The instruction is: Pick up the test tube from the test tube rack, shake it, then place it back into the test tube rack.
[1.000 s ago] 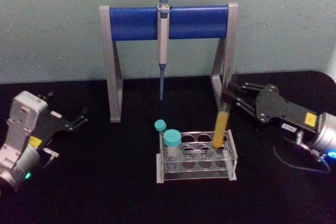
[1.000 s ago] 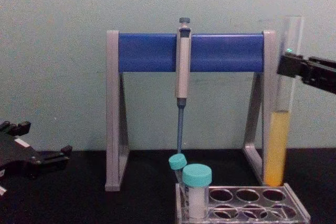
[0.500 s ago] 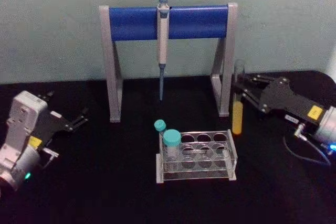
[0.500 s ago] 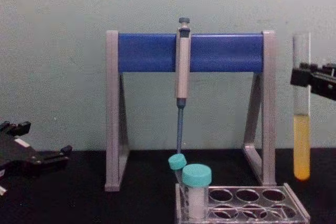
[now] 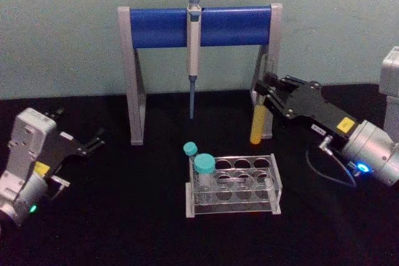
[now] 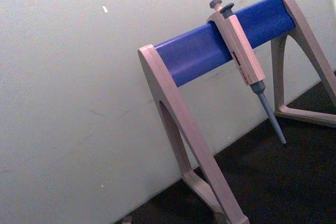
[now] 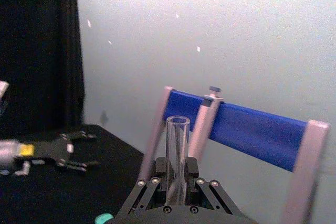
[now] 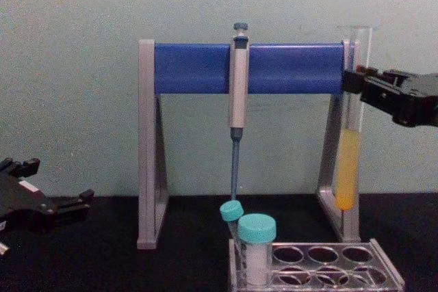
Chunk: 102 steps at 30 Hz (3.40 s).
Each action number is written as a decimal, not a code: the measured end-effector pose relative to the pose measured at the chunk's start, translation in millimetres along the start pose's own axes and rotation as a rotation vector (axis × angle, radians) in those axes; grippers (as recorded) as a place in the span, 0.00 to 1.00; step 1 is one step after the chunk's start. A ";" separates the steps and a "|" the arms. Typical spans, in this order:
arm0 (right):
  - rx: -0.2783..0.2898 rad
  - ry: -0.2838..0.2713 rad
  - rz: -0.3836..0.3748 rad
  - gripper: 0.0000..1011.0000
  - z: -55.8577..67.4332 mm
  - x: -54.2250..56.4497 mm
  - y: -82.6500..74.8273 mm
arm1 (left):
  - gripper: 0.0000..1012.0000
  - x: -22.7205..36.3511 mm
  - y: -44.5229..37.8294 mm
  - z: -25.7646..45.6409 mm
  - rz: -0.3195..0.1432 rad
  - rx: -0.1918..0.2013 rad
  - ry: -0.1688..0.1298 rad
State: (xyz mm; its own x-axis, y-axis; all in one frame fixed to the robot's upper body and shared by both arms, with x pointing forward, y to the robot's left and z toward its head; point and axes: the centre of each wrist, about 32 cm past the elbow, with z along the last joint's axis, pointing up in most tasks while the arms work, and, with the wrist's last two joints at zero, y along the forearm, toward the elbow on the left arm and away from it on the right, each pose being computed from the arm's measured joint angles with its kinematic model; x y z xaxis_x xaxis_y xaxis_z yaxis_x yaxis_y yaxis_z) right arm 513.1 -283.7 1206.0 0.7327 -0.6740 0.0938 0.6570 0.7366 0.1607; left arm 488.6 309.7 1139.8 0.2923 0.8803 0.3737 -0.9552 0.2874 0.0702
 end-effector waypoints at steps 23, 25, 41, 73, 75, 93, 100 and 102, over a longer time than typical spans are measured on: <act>0.034 0.138 0.283 0.22 3.8 10.0 -13.4 | 0.99 0.0 0.0 0.0 0.000 0.000 0.000; 0.027 0.133 0.281 0.23 5.9 11.0 -18.6 | 0.99 0.0 0.0 0.0 0.000 0.000 0.000; -0.039 -0.031 0.022 0.22 16.7 13.3 -35.4 | 0.99 0.0 0.0 0.0 0.000 0.000 0.000; 0.015 0.008 0.153 0.23 1.7 7.2 -0.9 | 0.99 0.0 0.0 0.0 0.000 0.000 0.000; 0.005 -0.006 0.151 0.22 1.4 7.7 -4.1 | 0.99 0.0 0.0 0.0 0.000 0.000 0.000; -0.003 0.000 0.144 0.23 -11.3 8.6 -2.4 | 0.99 0.0 0.0 0.0 0.000 0.000 0.000; -0.009 0.011 0.156 0.23 -16.7 8.5 -0.4 | 0.99 0.0 0.0 0.0 0.000 0.000 0.000; -0.013 0.017 0.157 0.23 -19.3 8.6 0.4 | 0.99 0.0 0.0 0.0 0.000 0.000 0.000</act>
State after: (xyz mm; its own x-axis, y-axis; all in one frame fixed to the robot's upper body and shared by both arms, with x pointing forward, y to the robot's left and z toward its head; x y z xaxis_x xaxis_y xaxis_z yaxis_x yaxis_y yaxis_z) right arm 523.0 -288.1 1187.9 0.8296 -0.5493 0.1006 0.5359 0.8337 0.1330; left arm 488.6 309.7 1139.8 0.2923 0.8803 0.3738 -0.9553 0.2873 0.0703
